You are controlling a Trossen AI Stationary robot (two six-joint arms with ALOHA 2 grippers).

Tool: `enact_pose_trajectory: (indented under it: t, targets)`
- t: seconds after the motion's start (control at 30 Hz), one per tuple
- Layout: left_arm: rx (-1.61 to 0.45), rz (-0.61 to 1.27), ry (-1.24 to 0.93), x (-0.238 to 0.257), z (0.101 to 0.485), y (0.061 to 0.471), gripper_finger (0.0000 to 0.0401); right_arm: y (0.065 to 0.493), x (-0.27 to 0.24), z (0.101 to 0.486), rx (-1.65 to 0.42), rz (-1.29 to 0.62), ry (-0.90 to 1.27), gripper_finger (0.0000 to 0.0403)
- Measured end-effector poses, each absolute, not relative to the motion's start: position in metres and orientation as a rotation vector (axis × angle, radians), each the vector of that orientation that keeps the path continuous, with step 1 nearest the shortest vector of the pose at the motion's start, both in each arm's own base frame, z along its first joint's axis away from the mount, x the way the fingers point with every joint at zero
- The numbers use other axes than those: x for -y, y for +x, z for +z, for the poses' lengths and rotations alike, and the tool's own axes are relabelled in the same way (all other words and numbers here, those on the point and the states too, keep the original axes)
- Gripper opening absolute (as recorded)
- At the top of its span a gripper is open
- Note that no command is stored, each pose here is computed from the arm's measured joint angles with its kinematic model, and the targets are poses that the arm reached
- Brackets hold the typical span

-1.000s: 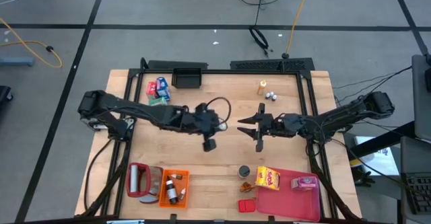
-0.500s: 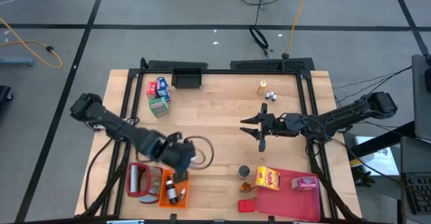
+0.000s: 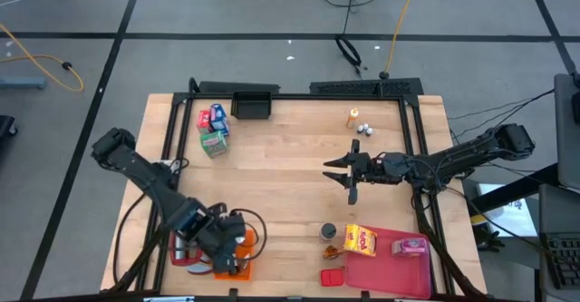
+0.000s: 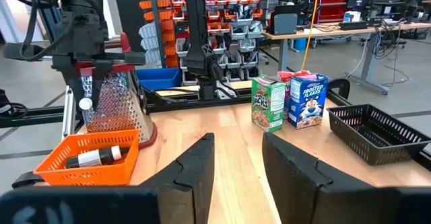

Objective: Pick & Place Kitchen Items
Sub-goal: Put the green coloring bottle into the orange bin, then put the green cereal box into the red bin

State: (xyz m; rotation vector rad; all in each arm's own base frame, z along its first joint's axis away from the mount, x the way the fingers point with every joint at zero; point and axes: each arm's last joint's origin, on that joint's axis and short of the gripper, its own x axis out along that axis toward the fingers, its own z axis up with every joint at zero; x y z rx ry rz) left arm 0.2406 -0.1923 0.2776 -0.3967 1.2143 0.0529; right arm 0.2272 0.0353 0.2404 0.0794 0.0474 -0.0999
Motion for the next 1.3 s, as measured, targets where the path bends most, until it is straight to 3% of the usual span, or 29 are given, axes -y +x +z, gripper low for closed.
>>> enact_pose_trajectory:
  t: [0.2,0.63,1.1,1.3]
  targets:
    - [-1.228,0.063,-0.417,0.196,0.277,0.237,0.0046,0.227,-0.035,0.240,-0.047,-0.100,0.079,0.0116]
    - [-1.217,0.076,-0.411,0.195,0.277,0.238,0.0125,0.227,-0.035,0.240,-0.055,-0.099,0.075,0.0116]
    - [-1.096,0.132,-0.257,0.189,0.278,0.242,0.0131,0.227,-0.032,0.236,-0.092,-0.193,0.062,0.0116]
    - [-0.937,0.325,-0.194,0.169,0.280,0.255,0.0131,0.226,-0.032,0.235,-0.092,-0.209,0.061,0.0116]
